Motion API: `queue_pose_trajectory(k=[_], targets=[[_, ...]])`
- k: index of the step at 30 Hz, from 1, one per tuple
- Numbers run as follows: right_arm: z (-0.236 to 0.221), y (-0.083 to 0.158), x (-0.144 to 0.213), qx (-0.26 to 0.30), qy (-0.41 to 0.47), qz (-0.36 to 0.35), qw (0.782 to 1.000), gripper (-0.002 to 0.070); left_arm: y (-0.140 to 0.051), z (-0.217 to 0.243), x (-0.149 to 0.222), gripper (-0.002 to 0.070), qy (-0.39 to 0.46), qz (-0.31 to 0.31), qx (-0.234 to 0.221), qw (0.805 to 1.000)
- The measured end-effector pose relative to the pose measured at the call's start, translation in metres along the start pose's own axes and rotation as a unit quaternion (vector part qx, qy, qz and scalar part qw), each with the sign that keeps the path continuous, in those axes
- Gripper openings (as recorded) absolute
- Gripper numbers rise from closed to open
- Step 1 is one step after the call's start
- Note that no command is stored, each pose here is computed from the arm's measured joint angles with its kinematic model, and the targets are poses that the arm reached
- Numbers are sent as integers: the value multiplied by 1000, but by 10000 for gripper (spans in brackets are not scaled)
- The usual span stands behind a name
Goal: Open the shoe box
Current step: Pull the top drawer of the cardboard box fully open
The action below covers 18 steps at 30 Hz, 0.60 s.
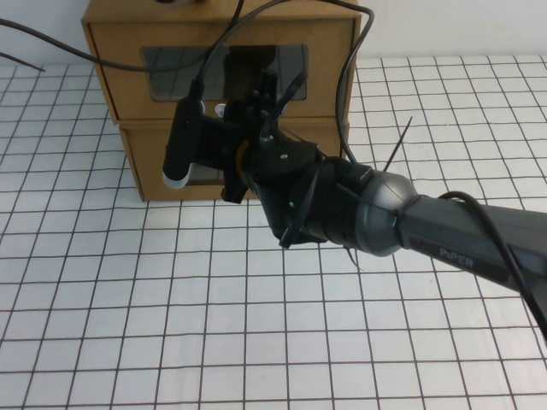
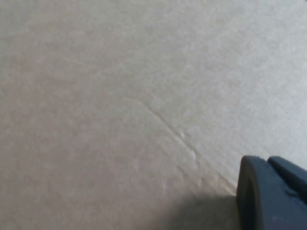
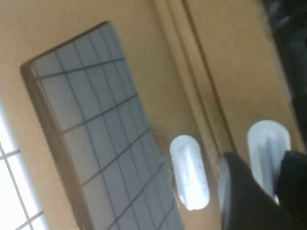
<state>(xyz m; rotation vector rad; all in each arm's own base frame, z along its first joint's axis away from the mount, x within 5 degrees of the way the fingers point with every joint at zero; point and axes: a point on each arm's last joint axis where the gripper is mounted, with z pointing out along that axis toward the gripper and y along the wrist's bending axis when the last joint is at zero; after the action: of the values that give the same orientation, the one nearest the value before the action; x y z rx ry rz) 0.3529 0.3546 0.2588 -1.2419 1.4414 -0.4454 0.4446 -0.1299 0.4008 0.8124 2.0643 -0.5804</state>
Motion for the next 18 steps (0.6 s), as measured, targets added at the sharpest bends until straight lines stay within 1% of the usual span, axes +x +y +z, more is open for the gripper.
queue_pose_trajectory(k=[14, 16, 18], targets=[[3, 2, 2, 7, 0, -23, 1000, 158, -1, -1, 0, -2, 2, 0, 2, 1000], [4, 2, 2, 11, 0, -31, 999, 134, -1, -1, 0, -2, 2, 0, 2, 1000], [4, 1, 2, 17, -1, -39, 999, 97, -1, -1, 0, -2, 2, 0, 2, 1000]])
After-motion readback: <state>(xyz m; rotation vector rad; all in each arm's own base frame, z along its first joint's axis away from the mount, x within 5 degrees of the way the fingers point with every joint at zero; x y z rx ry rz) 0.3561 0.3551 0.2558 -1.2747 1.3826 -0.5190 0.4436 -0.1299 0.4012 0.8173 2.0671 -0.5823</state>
